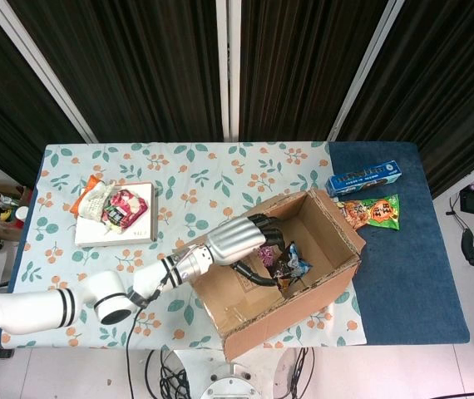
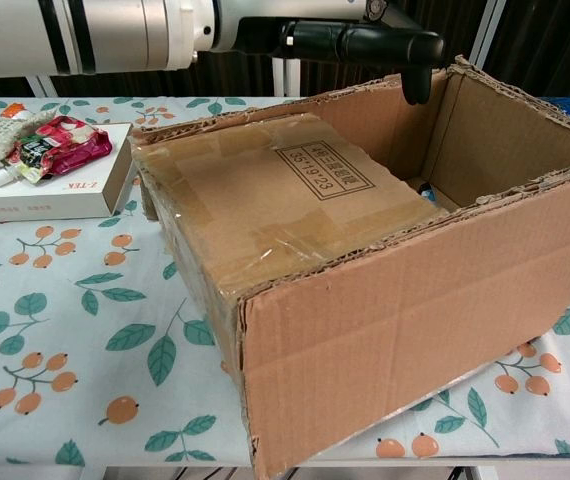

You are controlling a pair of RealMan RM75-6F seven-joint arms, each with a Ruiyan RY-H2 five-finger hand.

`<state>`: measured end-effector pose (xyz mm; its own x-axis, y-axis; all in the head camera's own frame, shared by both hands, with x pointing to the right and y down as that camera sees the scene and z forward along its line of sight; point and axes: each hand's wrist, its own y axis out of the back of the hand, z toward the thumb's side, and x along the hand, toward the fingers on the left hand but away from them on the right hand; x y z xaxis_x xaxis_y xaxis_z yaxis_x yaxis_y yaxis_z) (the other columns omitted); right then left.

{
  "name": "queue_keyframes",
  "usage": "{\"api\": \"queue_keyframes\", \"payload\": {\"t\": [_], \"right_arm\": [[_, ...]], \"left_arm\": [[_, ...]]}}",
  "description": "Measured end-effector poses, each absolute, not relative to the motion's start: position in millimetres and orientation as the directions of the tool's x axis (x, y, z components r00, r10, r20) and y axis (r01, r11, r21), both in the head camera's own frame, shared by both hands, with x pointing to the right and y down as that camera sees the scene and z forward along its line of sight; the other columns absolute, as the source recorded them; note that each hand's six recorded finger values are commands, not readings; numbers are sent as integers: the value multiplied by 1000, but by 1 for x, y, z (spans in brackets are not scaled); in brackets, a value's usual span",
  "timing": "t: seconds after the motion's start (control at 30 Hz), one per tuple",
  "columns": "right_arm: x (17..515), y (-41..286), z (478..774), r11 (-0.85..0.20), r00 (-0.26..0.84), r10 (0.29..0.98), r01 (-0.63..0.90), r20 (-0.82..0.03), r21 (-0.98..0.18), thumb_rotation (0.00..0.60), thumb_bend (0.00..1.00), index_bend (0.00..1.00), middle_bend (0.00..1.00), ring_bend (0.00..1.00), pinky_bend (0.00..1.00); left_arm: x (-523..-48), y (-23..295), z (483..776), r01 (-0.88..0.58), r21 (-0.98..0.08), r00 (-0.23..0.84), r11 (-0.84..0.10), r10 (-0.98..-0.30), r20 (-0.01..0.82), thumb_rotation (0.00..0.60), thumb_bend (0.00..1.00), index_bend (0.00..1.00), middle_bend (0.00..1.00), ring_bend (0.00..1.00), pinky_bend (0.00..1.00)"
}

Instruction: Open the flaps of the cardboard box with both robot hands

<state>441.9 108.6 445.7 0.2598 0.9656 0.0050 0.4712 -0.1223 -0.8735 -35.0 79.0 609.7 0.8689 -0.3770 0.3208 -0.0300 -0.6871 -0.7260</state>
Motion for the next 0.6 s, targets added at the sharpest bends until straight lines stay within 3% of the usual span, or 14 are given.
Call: {"api": "queue_keyframes", "payload": {"t": [0.33,0.6], "right_arm": [[449,108,449,-124,244,970,490,-1,-863,600,477,0,49,0,0],[452,108,449,-120,236,972,504,2,-855,600,477,0,49,0,0]], "left_arm": [[-32,97,627,61,-716,869,-696,-315,381,36,0,337,293,87,168],[-34,101,624,100,-739,877,-666,-292,382,30,0,464,431,87,168]]}}
